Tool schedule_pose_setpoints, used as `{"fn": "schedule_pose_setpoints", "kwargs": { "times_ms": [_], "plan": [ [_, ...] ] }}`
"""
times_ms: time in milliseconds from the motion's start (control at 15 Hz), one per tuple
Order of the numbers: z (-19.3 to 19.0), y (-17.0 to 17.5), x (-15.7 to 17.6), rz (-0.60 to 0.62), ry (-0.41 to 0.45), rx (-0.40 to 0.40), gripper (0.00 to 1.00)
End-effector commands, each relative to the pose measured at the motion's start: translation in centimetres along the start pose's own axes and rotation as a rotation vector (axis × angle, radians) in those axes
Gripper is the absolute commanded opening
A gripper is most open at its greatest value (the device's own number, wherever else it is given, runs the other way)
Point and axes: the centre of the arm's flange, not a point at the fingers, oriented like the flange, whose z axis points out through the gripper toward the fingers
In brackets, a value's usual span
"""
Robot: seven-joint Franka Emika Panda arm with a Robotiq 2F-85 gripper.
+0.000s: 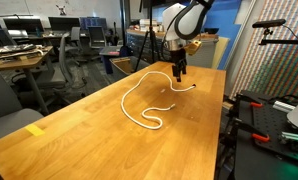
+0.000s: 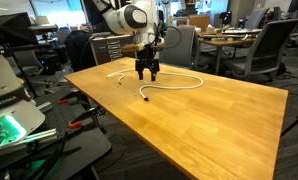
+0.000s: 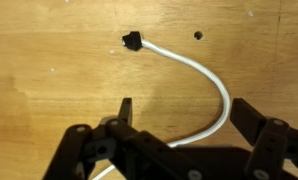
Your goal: Pick the rope on the table
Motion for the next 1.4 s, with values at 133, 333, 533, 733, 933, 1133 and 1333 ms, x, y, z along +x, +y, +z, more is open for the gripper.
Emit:
{"fn": "schedule_pose_setpoints", "kwargs": {
  "times_ms": [133, 333, 533, 733, 933, 1133, 1333],
  "plan": [
    [0.6, 2.0, 1.4, 0.074, -0.004, 0.051, 1.0],
    [-0.4, 3.6, 1.3, 0.091, 0.045, 0.07, 1.0],
    [-5.2, 6.5, -1.4, -0.07, 0.134, 0.031, 1.0],
    [-8.8, 10.8, -3.9, -0.186, 0.233, 0.029, 1.0],
    [-12.7, 16.7, -6.3, -0.291, 0.326, 0.042, 1.0],
    [-12.1, 15.0, -4.9, -0.241, 0.3, 0.02, 1.0],
    [-11.2, 14.5, -4.7, -0.245, 0.283, 0.025, 1.0]
  ]
}}
